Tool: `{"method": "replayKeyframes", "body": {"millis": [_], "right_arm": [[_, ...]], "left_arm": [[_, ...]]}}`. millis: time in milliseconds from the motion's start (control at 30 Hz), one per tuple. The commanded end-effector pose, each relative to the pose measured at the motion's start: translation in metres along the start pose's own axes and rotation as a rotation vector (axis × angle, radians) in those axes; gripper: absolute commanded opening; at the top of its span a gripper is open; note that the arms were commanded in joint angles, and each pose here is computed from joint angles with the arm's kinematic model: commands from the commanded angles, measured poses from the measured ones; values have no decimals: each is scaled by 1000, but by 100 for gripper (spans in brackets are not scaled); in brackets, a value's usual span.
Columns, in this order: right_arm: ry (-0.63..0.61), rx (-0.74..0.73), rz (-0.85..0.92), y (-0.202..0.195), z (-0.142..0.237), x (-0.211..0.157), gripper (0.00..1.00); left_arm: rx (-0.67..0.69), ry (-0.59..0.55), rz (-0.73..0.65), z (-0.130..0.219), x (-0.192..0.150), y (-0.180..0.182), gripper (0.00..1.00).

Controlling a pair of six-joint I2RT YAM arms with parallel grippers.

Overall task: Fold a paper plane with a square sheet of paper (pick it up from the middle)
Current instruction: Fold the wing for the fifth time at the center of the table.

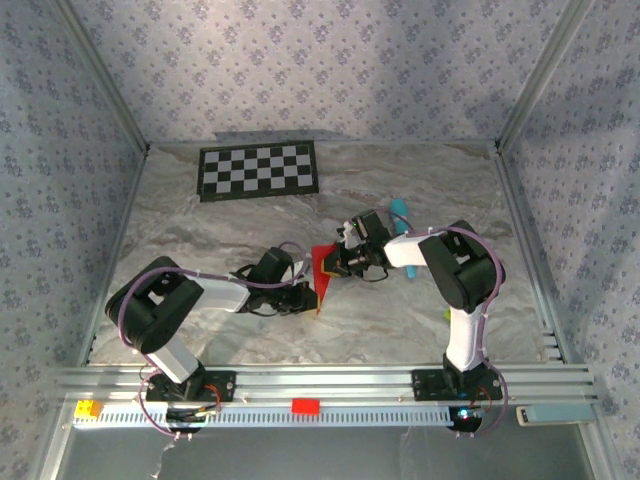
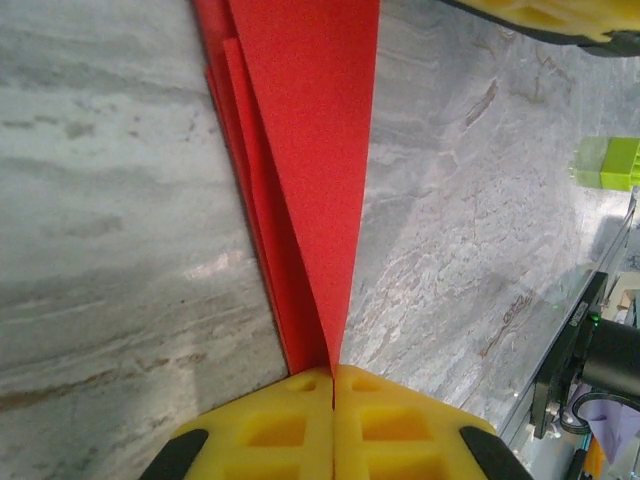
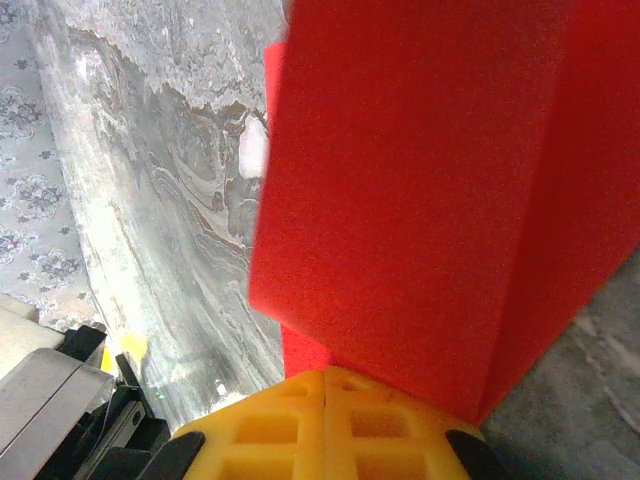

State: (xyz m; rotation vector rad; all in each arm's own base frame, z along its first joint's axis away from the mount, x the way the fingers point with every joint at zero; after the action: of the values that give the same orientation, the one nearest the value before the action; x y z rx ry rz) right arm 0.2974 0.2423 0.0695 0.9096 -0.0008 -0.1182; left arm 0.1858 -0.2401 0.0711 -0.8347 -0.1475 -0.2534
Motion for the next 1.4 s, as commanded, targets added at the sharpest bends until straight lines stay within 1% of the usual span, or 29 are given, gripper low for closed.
{"method": "replayKeyframes", "body": {"millis": [0, 33, 133, 167, 200, 300, 333, 400, 533, 567, 600, 700, 733, 767, 800, 900, 1000, 1033, 1100, 1167, 1233, 1367], "right_arm": [[-6, -190, -89, -40, -9, -9, 2], [-6, -191, -88, -40, -9, -9, 2], [-7, -195, -90, -41, -9, -9, 2], [-8, -196, -88, -41, -9, -9, 2], [-7, -196, -90, -41, -9, -9, 2], [-7, -197, -91, -41, -9, -9, 2], [-6, -198, -91, -42, -9, -9, 2], [-6, -198, -91, -42, -9, -9, 2], [-5, -198, -93, -42, -9, -9, 2], [-5, -200, -91, -42, -9, -9, 2], [-5, -201, -92, -42, -9, -9, 2], [-4, -201, -92, -42, -9, -10, 2], [-5, -200, -91, -42, -9, -10, 2], [-5, -201, -93, -43, -9, -10, 2], [-4, -201, -92, -42, -9, -10, 2], [-6, -200, -89, -42, -9, -10, 2], [-6, -199, -89, -41, -9, -10, 2], [-6, -198, -89, -41, -9, -10, 2], [-5, -199, -92, -42, -9, -10, 2], [-4, -197, -93, -41, -9, -10, 2], [-7, -193, -92, -40, -9, -9, 2], [-8, -191, -92, -39, -9, -9, 2]], "left_arm": [[64, 172, 79, 0, -34, 18, 3], [65, 177, 79, 0, -35, 18, 0], [69, 182, 82, 0, -37, 20, 0], [68, 182, 81, 1, -38, 20, 3], [70, 182, 81, 1, -38, 20, 10], [64, 187, 79, 2, -38, 19, 10], [66, 189, 77, 3, -39, 19, 9], [71, 190, 77, 3, -39, 19, 1], [81, 202, 81, 3, -41, 20, 0], [82, 203, 81, 4, -42, 20, 4], [83, 201, 79, 4, -42, 21, 12], [71, 202, 71, 5, -41, 18, 13], [68, 205, 70, 5, -42, 18, 12], [63, 204, 65, 6, -41, 17, 3], [60, 207, 63, 6, -42, 17, 0], [68, 206, 62, 7, -42, 17, 0], [66, 175, 49, 12, -38, 12, 1], [59, 164, 39, 14, -36, 9, 4], [52, 138, 20, 19, -32, 2, 12], [49, 100, -3, 26, -26, -6, 17], [60, 51, -17, 34, -20, -12, 17], [34, -69, -45, 45, 4, -29, 15]]}}
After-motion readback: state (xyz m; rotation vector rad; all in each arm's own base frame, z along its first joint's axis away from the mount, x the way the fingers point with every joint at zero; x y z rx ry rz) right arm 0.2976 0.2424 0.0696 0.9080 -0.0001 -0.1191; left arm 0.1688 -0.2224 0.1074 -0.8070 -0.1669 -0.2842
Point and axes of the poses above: each hand's point on the last joint's axis, 136 mm out from that joint toward the fingers, its own z axis back along the fingers, its own y axis along the line the jaws close on, x = y × z, the point moved 8 cm from there along z, back along the fingers, and after that the axes turned 10 degrees about -z, right-handed, at the moved point
